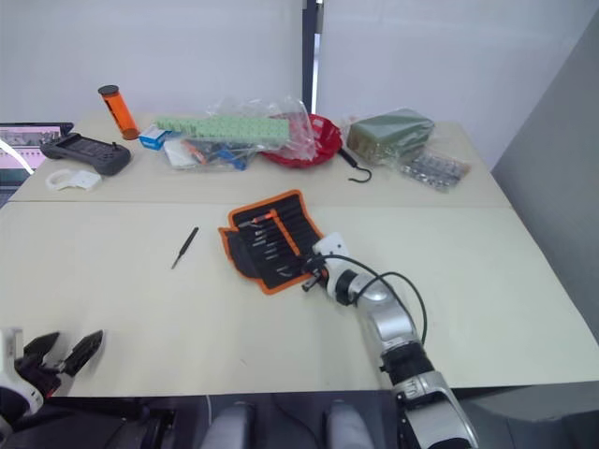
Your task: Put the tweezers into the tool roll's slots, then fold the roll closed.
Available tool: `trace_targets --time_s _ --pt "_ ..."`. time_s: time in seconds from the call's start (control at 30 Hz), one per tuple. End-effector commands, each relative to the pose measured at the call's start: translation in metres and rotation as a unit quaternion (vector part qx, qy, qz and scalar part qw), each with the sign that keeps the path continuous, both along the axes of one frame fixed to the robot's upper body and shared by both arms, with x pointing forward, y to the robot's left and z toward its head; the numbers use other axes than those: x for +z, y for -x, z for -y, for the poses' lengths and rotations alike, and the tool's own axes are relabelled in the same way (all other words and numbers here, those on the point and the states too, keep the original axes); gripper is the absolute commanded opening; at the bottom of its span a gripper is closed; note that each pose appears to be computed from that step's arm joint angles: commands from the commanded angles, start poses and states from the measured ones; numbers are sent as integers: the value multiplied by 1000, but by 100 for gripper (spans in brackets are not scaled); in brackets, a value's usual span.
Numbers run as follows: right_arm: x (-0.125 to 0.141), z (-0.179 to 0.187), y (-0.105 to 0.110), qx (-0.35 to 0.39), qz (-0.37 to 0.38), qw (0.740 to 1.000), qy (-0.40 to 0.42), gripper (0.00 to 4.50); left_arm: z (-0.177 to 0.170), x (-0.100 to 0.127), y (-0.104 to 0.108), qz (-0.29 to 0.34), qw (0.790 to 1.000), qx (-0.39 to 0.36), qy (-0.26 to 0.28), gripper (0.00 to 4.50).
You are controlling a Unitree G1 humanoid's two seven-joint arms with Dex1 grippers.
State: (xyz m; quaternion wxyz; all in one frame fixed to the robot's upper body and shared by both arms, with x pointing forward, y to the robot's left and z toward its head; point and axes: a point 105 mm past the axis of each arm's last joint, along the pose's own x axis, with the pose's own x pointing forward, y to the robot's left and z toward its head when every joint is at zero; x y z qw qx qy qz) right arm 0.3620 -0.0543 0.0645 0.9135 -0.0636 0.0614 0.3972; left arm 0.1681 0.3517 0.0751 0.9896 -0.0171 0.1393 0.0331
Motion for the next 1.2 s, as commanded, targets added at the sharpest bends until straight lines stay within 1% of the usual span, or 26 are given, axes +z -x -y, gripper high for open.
trace_targets --time_s 0.03,0.1,0.2,0.37,0.47,0.53,0.6,0.67,0.77,0.93,1.03,1.1,1.13,1.2 --pt "-46 7 11 -4 -73 996 46 0 -15 10 11 31 998 15 -46 448" --pt "-46 6 11 -3 -72 996 46 0 -14 9 13 32 998 6 -50 448" --pt "-46 7 11 -2 -72 996 45 0 -12 13 10 41 998 -5 -49 448" --pt "-46 8 12 -5 -72 996 44 0 -3 14 -7 34 997 -45 -50 448" --pt "-45 11 12 -13 -70 997 42 0 13 23 -26 42 995 -85 -37 448" --pt "-45 13 12 -18 -70 997 40 0 21 28 -41 46 994 -95 -39 448" --pt "-45 15 13 -24 -69 997 39 0 33 36 -61 50 992 -110 -34 448" --pt "-45 17 14 -28 -68 997 38 0 48 38 -78 39 989 -140 -34 448" --pt "-44 18 16 -35 -67 997 36 0 55 39 -103 28 990 -134 -32 448" --pt "-42 24 16 -51 -64 996 34 0 79 41 -142 29 989 -146 -13 448" --pt "-40 27 16 -60 -62 996 33 0 89 35 -156 15 988 -152 -17 448" --pt "-39 30 15 -67 -61 995 33 0 94 30 -164 0 987 -157 -37 448" --pt "-39 31 15 -70 -60 995 33 0 94 29 -167 -1 988 -151 -37 448" --pt "-38 33 14 -75 -58 995 32 0 95 29 -171 -4 988 -147 -38 392"
